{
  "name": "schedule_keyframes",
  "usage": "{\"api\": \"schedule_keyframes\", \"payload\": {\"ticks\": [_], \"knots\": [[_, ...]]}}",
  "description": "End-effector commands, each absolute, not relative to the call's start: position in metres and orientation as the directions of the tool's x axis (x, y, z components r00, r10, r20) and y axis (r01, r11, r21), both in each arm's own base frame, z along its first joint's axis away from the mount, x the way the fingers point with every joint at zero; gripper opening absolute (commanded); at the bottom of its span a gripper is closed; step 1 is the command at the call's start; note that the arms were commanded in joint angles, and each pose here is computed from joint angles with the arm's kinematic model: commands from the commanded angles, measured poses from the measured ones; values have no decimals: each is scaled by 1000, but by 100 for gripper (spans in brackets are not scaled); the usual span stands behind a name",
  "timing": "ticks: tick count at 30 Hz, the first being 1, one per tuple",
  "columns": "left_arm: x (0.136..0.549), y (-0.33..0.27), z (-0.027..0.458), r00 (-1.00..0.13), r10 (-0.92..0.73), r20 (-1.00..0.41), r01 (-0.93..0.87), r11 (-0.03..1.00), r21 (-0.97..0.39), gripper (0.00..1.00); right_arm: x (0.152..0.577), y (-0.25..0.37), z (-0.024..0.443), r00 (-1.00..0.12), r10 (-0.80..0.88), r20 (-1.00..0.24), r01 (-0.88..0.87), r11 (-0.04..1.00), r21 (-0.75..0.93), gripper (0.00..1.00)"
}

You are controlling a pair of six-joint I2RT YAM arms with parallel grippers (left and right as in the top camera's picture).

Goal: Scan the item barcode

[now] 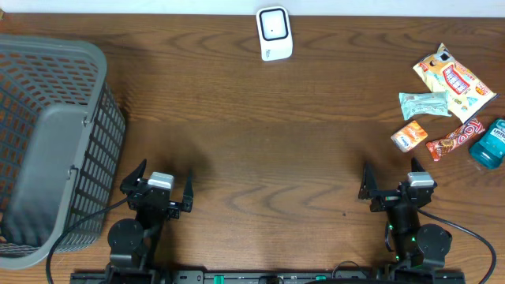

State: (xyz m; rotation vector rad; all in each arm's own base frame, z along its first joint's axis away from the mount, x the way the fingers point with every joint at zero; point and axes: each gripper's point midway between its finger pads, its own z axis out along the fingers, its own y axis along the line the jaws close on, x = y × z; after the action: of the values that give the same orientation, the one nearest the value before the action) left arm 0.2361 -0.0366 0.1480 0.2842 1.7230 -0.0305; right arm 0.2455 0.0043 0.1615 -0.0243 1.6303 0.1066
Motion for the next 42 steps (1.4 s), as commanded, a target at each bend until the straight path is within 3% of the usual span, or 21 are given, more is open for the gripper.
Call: {"api": "schedule_keyframes", "payload": {"ticks": [1,10,21,30,42], "knots": [[236,-36,136,-173,160,-972,208,970,123,98,245,4,161,-60,59,-996,-74,995,63,99],[236,-37,137,-170,158,-973,208,971,121,98,245,4,161,-60,59,-996,-74,995,63,99],[240,-23,153,-138,-36,-990,100,994,-50,98,245,4,161,-60,59,-996,-74,995,63,99],[237,-22,134,-214,-30,-976,91,995,-50,98,245,4,161,-60,59,-996,-74,995,63,99],[237,-22,136,-208,-30,-978,91,995,-50,98,245,4,161,-60,59,-996,-74,995,63,99]]}}
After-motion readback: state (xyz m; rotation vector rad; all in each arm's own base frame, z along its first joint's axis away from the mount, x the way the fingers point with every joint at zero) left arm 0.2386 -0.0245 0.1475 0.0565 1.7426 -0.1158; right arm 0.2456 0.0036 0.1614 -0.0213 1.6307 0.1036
